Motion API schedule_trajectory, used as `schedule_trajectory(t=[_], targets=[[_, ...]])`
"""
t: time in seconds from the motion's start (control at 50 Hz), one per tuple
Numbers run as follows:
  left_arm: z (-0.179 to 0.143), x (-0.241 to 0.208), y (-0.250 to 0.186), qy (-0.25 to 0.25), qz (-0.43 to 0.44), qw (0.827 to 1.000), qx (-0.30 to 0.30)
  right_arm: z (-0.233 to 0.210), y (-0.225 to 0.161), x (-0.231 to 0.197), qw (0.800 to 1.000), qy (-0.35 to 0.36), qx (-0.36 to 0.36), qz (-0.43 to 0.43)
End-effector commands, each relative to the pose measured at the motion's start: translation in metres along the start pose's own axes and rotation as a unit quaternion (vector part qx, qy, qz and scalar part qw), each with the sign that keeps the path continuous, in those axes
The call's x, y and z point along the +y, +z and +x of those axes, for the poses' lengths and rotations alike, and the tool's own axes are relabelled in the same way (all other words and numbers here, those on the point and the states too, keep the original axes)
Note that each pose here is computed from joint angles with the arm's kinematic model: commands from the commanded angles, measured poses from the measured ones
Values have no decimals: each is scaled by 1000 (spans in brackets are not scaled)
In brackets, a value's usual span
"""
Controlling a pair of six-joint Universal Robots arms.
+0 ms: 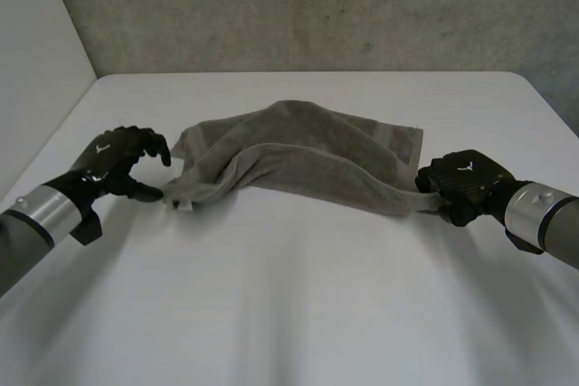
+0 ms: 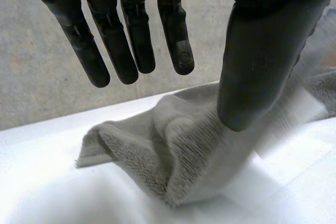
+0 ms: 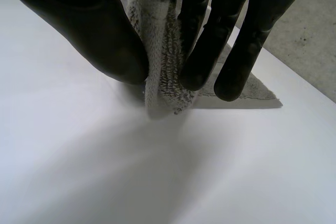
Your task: Fold the towel.
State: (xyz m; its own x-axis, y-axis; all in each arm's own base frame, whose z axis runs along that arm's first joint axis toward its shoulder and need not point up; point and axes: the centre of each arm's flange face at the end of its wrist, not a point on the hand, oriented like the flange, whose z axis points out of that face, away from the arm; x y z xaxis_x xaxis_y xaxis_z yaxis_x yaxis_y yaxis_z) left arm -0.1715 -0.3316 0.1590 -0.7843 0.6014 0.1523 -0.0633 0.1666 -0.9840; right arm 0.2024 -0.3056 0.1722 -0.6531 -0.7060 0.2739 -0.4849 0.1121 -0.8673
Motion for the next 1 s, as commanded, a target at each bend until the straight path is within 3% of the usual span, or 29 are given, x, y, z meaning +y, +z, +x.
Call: schedule_trajectory(t=[0.02,0.08,0.24,0.38,0.52,0.56,0.72,1.0], targets=[[19,-17,-16,1,4,1000,2,-2,0,1,1000,9,2,4],[25,-16,-20,-1,0,1000,6,-2,-2,0,1000,17,4,7],[91,1,-26,-2,-28,997,77,-3,-2,0,1000,20,6,11],[110,13,-33,-1,-53,998,43,-5,-3,2,1000,22,4,8],[131,28,-36,56,-72,996,8,-6,-2,2,1000,21,5,10],[144,41,-37,99,-90,991,2,-7,-3,4,1000,22,3,8],[147,60,-42,181,-120,975,-36,-8,-3,6,1000,23,2,6],[151,72,-30,204,-118,971,-31,-10,-4,9,1000,26,2,2]])
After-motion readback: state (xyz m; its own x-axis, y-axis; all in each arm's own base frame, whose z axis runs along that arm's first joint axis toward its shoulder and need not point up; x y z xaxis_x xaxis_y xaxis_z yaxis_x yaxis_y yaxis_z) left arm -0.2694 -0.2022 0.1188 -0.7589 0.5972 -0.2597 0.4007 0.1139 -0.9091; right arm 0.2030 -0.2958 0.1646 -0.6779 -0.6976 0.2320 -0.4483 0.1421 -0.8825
